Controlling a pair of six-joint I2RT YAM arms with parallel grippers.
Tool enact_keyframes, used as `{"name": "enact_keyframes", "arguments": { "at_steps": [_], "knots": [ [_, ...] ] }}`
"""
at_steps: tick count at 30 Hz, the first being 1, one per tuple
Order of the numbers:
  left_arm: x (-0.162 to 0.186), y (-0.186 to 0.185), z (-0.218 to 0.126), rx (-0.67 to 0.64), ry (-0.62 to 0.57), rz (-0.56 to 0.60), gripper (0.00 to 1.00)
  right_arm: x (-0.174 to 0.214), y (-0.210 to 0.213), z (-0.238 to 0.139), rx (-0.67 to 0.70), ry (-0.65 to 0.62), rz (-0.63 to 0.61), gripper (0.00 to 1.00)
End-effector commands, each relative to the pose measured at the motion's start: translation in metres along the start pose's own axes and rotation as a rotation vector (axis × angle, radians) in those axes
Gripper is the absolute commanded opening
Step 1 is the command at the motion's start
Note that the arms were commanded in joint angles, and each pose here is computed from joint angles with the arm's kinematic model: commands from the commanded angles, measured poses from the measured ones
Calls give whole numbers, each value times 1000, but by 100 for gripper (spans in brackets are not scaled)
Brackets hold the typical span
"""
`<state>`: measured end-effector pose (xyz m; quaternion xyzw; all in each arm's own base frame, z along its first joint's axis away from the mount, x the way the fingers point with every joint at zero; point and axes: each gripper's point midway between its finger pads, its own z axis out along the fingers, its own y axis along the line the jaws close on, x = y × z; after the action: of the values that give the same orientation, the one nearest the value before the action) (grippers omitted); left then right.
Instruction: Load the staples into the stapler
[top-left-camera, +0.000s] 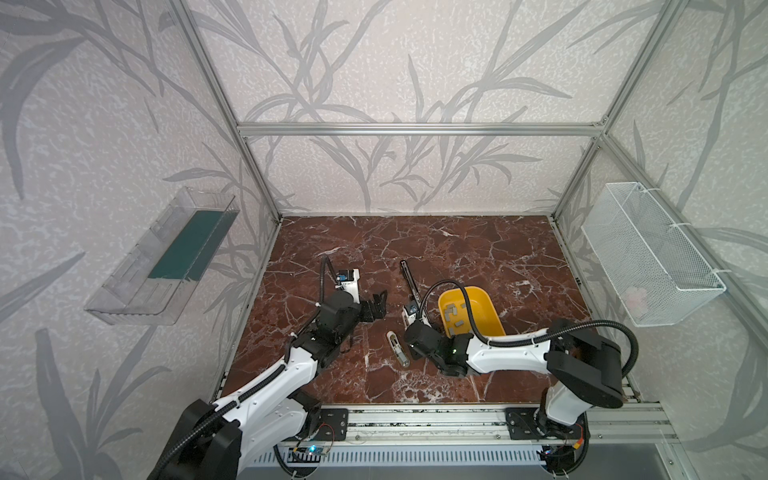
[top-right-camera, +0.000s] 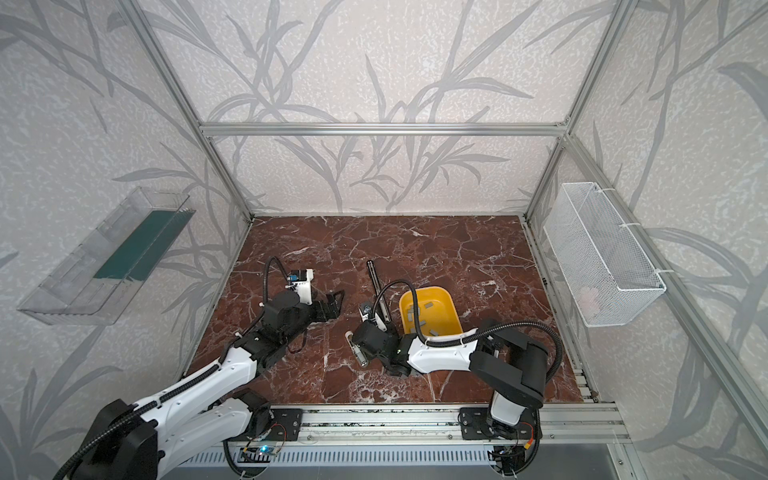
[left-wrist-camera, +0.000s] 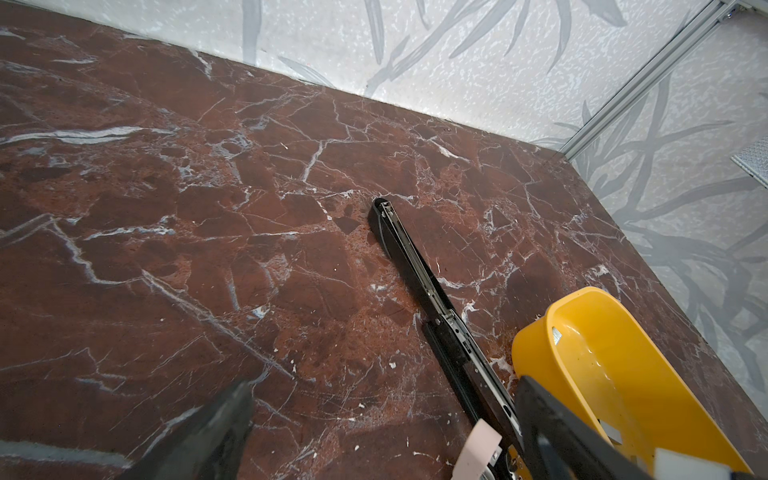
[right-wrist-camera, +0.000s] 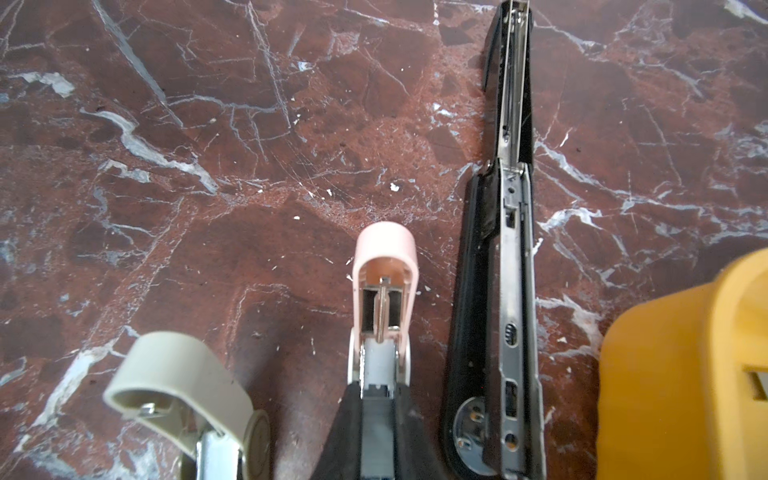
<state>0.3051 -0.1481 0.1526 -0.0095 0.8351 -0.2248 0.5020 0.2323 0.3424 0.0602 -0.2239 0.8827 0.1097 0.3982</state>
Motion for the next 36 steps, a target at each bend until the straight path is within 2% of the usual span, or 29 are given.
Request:
{"name": "enact_keyframes", "arguments": {
  "at_steps": [1,36],
  "knots": [
    [-5,0,-3,-4,-22,5,98,-1,0,4,9,0,4,0],
    [-5,-1,-3,-1,-22,4,98,10,0,13,22,46,3,0]
  ]
}}
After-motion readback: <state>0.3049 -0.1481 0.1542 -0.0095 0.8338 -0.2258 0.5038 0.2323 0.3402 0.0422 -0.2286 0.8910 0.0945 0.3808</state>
